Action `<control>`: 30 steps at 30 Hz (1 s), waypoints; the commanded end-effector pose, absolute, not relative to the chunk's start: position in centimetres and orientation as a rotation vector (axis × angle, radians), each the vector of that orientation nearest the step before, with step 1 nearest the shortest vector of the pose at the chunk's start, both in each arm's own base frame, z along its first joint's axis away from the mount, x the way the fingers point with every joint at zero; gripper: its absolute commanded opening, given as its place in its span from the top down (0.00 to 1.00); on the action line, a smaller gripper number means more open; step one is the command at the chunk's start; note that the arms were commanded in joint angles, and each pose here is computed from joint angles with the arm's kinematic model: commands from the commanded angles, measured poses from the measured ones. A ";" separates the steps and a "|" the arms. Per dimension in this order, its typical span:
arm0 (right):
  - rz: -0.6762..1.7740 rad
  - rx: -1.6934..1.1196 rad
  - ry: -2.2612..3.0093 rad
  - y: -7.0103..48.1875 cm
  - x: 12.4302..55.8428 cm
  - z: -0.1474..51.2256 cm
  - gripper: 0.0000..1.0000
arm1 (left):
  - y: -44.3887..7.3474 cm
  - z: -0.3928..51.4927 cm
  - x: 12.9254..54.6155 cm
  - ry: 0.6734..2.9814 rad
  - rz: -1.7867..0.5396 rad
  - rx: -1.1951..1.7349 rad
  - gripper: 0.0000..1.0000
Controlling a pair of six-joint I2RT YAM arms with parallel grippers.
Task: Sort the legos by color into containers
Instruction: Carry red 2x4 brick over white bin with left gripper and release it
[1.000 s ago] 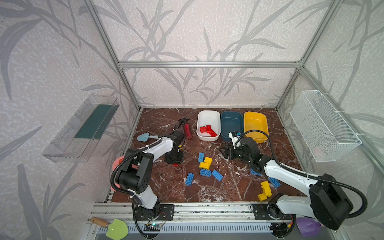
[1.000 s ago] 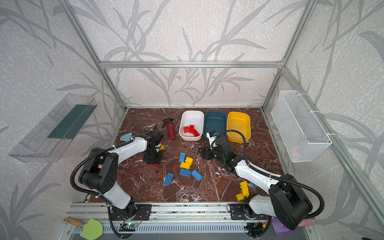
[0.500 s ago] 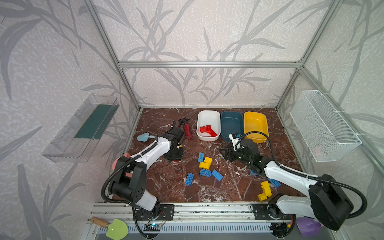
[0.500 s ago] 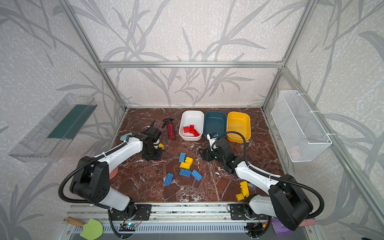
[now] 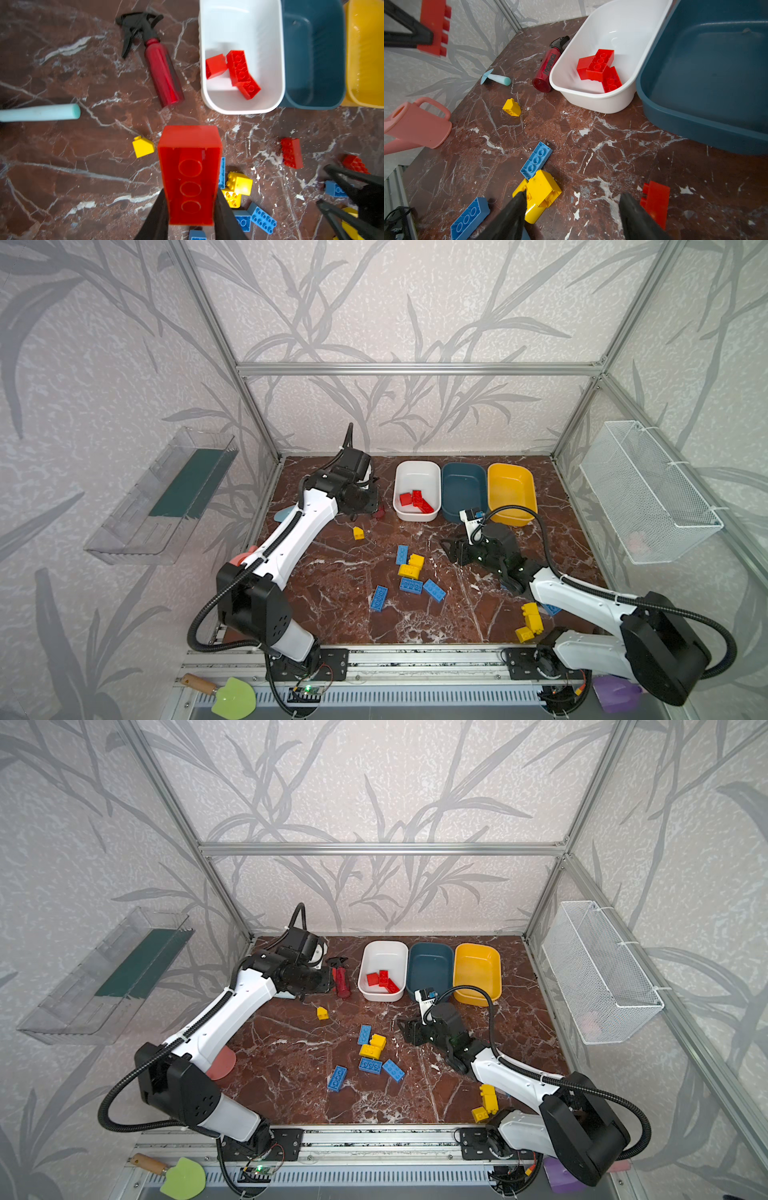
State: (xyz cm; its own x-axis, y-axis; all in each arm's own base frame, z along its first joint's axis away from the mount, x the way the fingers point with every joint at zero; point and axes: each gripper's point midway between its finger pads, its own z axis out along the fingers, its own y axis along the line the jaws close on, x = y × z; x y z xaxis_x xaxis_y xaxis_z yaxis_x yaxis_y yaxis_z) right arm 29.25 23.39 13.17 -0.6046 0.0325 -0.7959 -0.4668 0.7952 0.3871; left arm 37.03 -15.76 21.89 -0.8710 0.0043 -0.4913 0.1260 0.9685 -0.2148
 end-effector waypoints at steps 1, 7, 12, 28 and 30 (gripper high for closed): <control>0.706 -0.325 2.060 23.4 29.7 14.0 0.29 | -17.8 22.2 38.6 2.615 -0.373 0.157 0.74; 0.702 -0.327 2.048 23.5 29.6 13.8 0.29 | -20.6 21.6 42.6 2.611 -0.392 0.197 0.74; 0.707 -0.322 2.047 23.5 29.6 13.7 0.29 | -22.7 19.5 45.3 2.631 -0.421 0.207 0.74; 0.708 -0.322 2.034 23.5 29.5 13.7 0.29 | -27.5 13.4 49.4 2.718 -0.495 0.224 0.74; 0.701 -0.320 2.035 23.4 29.5 13.7 0.29 | -27.7 13.0 49.5 2.723 -0.495 0.227 0.74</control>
